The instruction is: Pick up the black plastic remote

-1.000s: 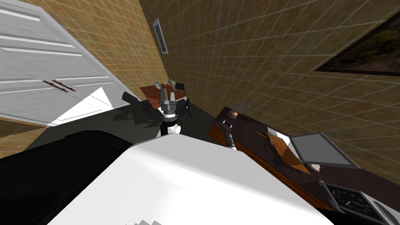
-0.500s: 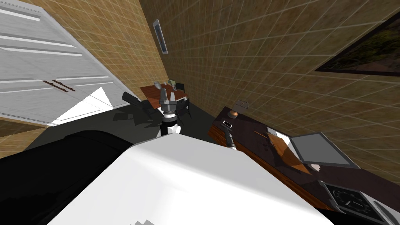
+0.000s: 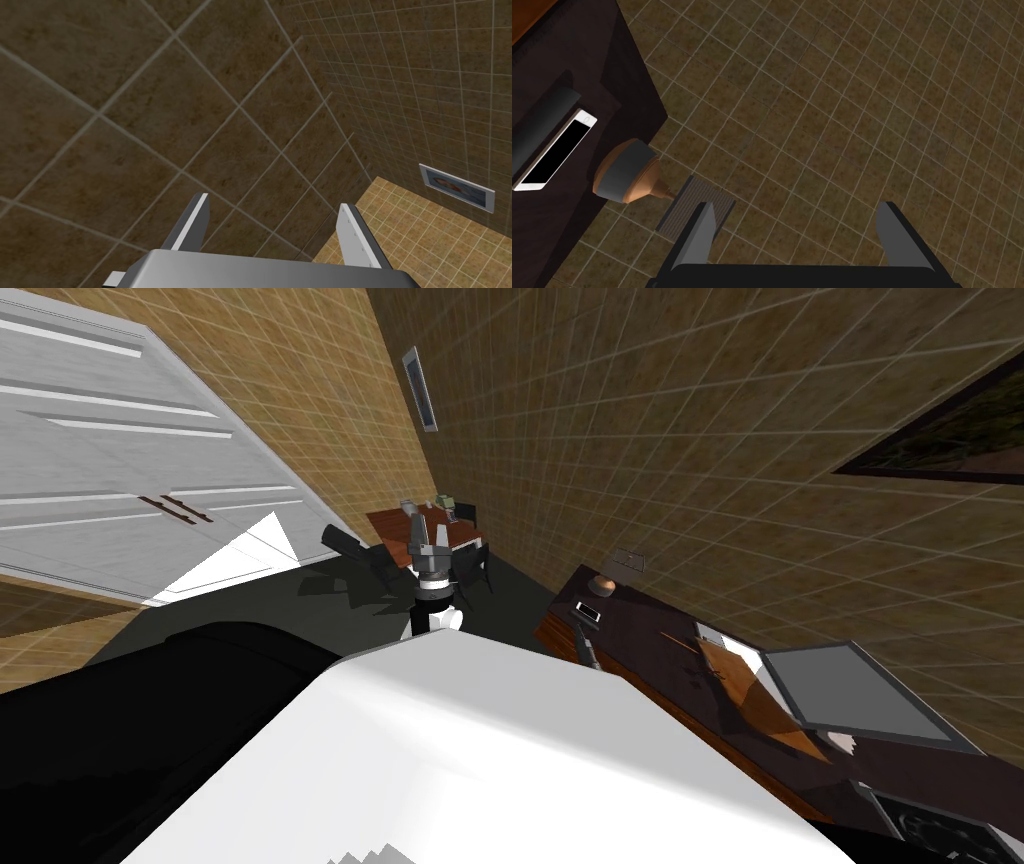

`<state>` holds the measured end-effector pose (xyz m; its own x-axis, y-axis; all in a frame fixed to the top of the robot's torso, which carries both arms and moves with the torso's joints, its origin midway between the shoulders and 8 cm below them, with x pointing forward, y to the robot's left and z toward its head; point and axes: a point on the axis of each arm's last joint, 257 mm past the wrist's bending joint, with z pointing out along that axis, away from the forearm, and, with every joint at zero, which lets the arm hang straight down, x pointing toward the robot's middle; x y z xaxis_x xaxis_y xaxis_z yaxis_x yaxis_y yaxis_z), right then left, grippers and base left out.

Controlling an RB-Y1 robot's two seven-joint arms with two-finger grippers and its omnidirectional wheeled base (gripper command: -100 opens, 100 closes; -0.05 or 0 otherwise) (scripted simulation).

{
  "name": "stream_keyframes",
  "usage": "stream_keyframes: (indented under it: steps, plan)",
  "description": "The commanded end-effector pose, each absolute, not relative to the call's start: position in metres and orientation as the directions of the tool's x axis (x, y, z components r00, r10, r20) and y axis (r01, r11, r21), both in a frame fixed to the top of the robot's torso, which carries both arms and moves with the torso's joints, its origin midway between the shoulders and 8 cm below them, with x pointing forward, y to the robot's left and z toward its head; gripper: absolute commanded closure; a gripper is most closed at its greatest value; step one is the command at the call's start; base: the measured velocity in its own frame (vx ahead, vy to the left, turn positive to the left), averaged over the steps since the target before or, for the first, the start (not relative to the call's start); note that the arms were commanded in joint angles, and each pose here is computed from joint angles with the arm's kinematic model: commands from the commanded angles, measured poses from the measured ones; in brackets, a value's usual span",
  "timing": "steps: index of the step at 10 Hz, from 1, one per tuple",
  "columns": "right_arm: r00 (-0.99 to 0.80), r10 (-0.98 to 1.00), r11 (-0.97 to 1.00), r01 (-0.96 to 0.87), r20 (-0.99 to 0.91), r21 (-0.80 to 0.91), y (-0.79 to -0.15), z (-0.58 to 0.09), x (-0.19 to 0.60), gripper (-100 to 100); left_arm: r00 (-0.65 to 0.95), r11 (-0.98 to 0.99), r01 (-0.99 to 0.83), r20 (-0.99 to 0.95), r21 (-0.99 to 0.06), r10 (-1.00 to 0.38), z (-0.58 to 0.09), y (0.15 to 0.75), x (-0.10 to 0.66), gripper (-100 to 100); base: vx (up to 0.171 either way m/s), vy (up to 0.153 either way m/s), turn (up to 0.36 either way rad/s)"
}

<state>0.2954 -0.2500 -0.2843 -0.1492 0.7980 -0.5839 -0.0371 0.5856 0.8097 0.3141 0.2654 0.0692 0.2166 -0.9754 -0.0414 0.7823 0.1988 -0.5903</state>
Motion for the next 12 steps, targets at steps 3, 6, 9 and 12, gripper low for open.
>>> stream_keyframes:
  steps: [3,6,9,12]
  plan:
    - [-0.233,0.707,0.694,0.049,-0.667,0.718,-0.279,-0.337,0.272,-100,0.217,0.199,0.782,-0.041,-0.59,-0.975,0.069,0.265,0.314,0,0.108,0.072,0.076]
    - [-0.264,0.676,0.726,0.077,-0.688,0.683,-0.29,-0.355,0.262,-100,0.217,0.199,0.782,-0.041,-0.59,-0.975,0.069,0.265,0.314,0,0.076,0.054,0.036]
    - [-0.365,0.566,0.818,0.143,-0.739,0.557,-0.329,-0.402,0.228,-100,0.217,0.199,0.782,-0.041,-0.59,-0.975,0.069,0.265,0.314,0,0.11,0.086,0.078]
    - [-0.438,0.484,0.872,0.173,-0.757,0.458,-0.358,-0.429,0.201,-100,0.217,0.199,0.782,-0.041,-0.59,-0.975,0.069,0.265,0.314,0,0.137,0.083,0.073]
